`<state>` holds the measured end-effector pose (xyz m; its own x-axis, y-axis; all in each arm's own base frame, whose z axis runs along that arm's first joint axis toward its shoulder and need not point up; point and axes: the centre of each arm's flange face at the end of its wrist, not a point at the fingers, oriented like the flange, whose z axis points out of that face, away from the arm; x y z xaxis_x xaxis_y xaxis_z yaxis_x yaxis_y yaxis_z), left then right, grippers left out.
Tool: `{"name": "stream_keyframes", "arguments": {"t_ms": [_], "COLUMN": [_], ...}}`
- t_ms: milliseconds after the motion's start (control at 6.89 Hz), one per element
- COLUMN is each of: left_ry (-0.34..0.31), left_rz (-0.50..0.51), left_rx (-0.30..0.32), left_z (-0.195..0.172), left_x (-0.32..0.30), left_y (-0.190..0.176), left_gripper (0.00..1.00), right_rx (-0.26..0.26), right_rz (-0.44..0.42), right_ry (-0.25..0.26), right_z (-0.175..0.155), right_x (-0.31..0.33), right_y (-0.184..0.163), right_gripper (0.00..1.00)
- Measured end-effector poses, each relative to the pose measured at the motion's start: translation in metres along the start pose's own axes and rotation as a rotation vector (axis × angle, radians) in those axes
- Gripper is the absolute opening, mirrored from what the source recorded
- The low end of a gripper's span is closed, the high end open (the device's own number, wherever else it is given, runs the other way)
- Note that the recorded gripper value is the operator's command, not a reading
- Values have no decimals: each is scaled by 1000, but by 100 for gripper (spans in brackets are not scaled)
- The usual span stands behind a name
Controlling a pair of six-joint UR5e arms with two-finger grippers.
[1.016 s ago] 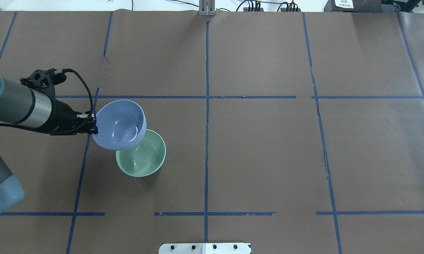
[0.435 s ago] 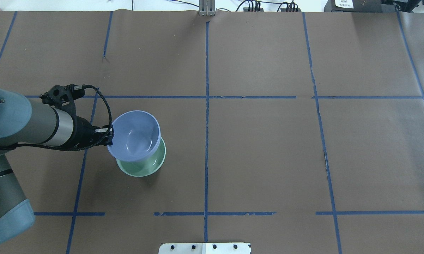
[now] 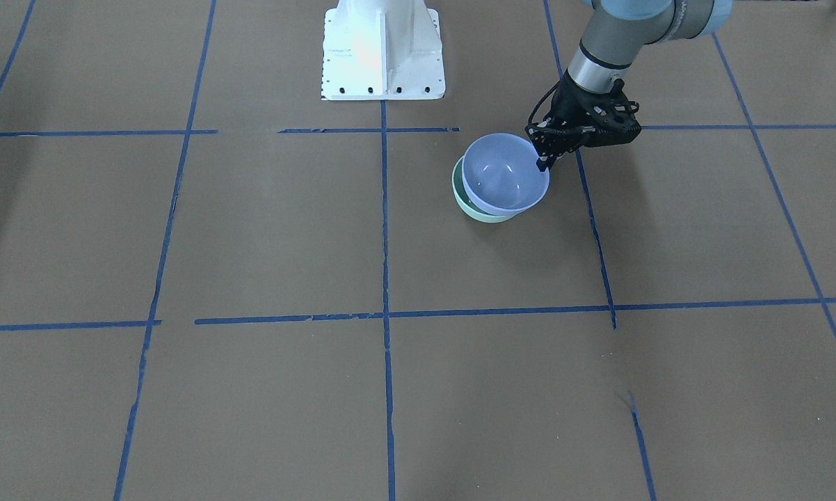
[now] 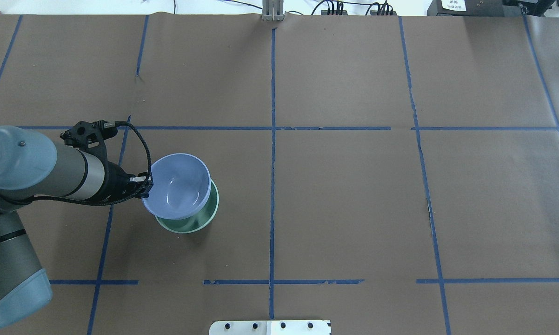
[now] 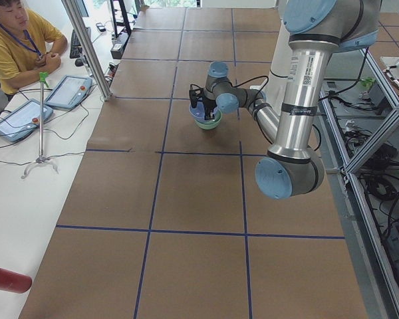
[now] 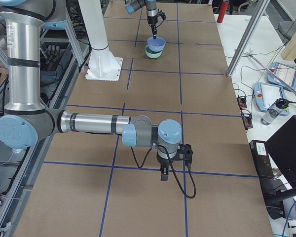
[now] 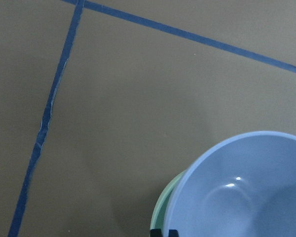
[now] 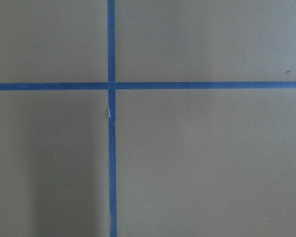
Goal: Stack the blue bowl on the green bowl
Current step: 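Lower the blue bowl into the green bowl and open the left gripper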
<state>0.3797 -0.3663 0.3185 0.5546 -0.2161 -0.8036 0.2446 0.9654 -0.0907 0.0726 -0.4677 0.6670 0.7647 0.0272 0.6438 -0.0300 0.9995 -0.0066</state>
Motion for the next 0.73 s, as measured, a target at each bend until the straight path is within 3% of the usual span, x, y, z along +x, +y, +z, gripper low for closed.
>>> {"name": "stream_keyframes", "arguments": {"t_ms": [581,726], "left_ry": [-30,-28], "left_rz": [4,5], "left_rx": [-23,-24], "left_z": [27,29], "left_x": [6,10], "left_y": [3,3], "left_gripper": [0,45], "right_rx": [0,0], "right_rz": [0,0], "right_ry": [0,0], "right_z": [0,0], "right_x": [0,0], "right_y": [0,0], "right_gripper": [100,100]}}
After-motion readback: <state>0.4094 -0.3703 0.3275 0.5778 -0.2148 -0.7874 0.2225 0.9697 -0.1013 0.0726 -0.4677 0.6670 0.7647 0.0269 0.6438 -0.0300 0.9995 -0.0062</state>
